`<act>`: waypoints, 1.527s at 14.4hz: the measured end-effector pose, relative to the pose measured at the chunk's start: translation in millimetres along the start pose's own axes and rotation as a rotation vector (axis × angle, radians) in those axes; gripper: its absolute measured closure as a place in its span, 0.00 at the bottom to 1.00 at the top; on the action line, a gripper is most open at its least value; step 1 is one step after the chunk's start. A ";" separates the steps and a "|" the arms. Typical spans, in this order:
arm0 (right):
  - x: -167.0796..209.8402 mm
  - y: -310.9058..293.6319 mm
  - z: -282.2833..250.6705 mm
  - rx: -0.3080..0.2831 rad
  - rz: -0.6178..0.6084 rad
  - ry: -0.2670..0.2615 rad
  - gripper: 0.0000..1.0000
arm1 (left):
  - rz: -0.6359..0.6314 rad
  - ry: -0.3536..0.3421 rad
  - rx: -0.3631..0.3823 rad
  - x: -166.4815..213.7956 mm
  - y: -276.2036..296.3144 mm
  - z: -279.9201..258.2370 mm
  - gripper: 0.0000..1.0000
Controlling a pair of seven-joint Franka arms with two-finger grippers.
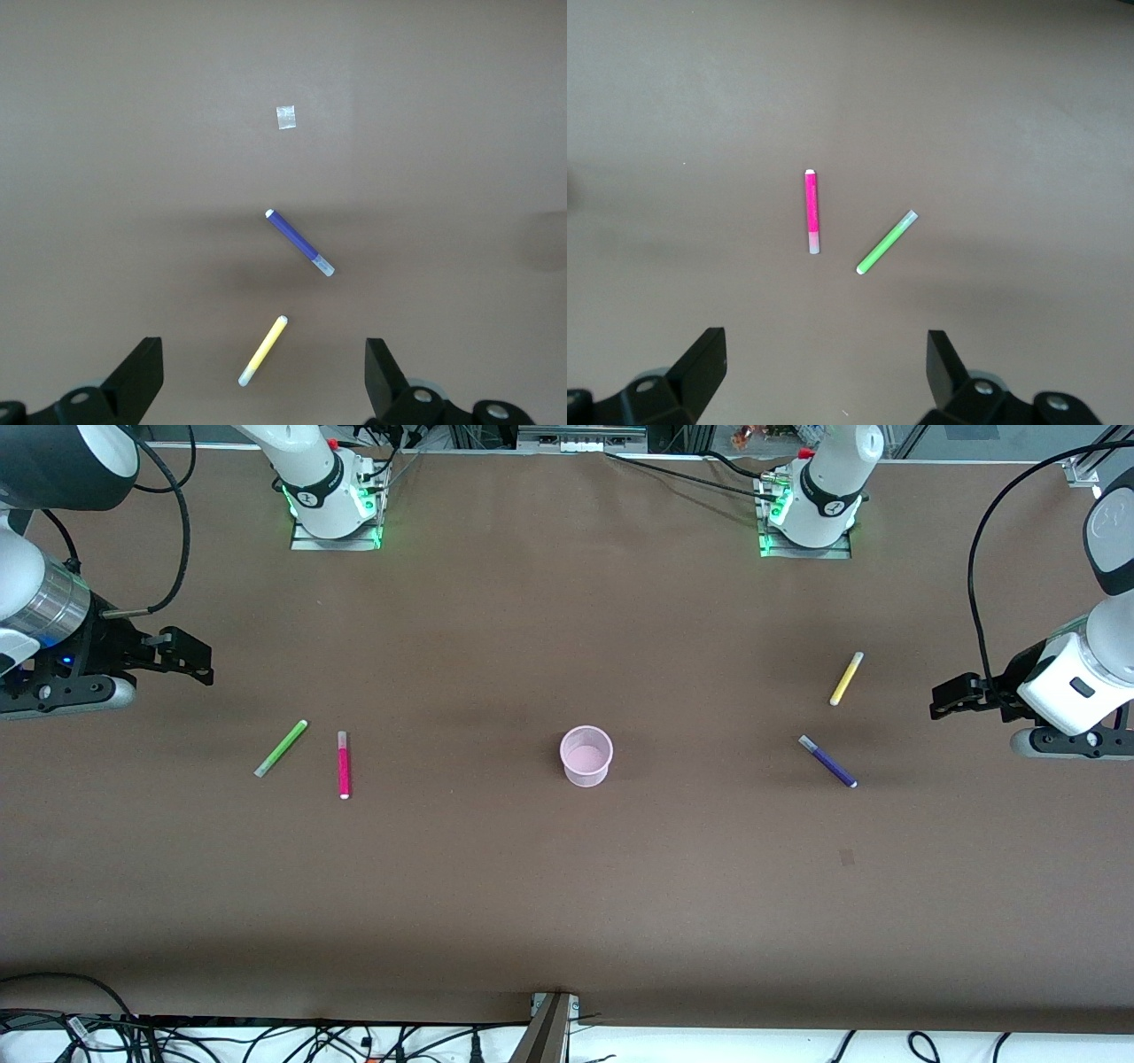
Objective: Organize pens into pink holder with both arms
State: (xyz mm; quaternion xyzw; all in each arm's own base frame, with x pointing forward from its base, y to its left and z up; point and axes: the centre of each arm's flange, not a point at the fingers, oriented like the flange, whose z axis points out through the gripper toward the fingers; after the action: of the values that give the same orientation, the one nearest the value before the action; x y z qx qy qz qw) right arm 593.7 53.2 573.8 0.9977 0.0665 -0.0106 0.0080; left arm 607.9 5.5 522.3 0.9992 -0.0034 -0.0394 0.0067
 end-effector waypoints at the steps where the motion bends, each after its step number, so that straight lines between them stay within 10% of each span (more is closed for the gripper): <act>1: 0.0 -0.8 0.0 0.000 -0.001 0.000 0.00 | 0.000 0.000 0.000 0.0 0.0 0.0 0.00; 13: 0.3 -3.7 -0.1 0.001 -0.007 0.001 0.00 | -0.094 -0.014 -0.001 4.2 -5.5 10.1 0.00; 22: 0.4 -3.7 -0.2 0.000 -0.007 0.002 0.00 | -0.683 -0.081 -0.001 56.7 -10.0 153.3 0.00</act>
State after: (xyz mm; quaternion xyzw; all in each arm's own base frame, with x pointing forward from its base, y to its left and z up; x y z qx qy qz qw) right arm 593.6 56.9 573.9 0.9975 0.0698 -0.0096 0.0076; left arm 652.4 13.0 364.9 0.9402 0.3312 -0.0791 -0.0066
